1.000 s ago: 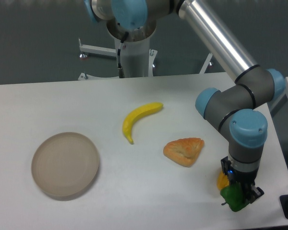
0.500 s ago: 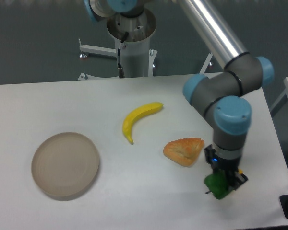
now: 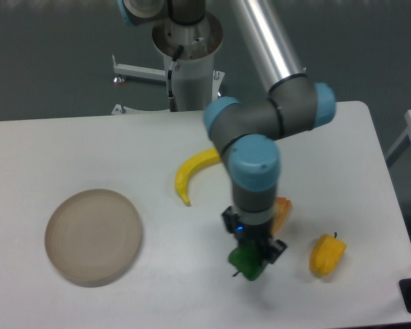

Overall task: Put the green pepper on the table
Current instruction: 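Carry the green pepper away from the yellow pepper toward the plate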

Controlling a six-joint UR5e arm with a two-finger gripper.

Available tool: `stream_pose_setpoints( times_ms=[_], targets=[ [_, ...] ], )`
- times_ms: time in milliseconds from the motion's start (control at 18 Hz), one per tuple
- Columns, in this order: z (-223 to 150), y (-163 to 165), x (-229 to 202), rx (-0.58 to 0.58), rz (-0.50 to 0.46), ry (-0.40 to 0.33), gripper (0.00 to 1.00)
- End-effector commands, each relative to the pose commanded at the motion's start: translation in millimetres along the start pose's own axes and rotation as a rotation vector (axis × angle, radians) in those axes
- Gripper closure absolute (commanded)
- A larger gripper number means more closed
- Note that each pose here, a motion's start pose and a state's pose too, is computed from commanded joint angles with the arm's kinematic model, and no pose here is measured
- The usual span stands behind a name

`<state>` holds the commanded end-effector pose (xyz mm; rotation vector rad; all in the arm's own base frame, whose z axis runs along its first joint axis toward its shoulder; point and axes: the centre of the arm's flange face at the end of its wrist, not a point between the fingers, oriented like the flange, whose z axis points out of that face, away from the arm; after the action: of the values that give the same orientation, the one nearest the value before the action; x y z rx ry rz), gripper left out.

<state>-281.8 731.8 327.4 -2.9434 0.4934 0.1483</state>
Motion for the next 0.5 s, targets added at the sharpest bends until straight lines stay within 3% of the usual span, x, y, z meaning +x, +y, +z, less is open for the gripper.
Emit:
stream_pose_setpoints(
  times_ms=[500],
  targets=[
    [45,-9,12,0.005,-0.040,0.083,0.65]
  ],
)
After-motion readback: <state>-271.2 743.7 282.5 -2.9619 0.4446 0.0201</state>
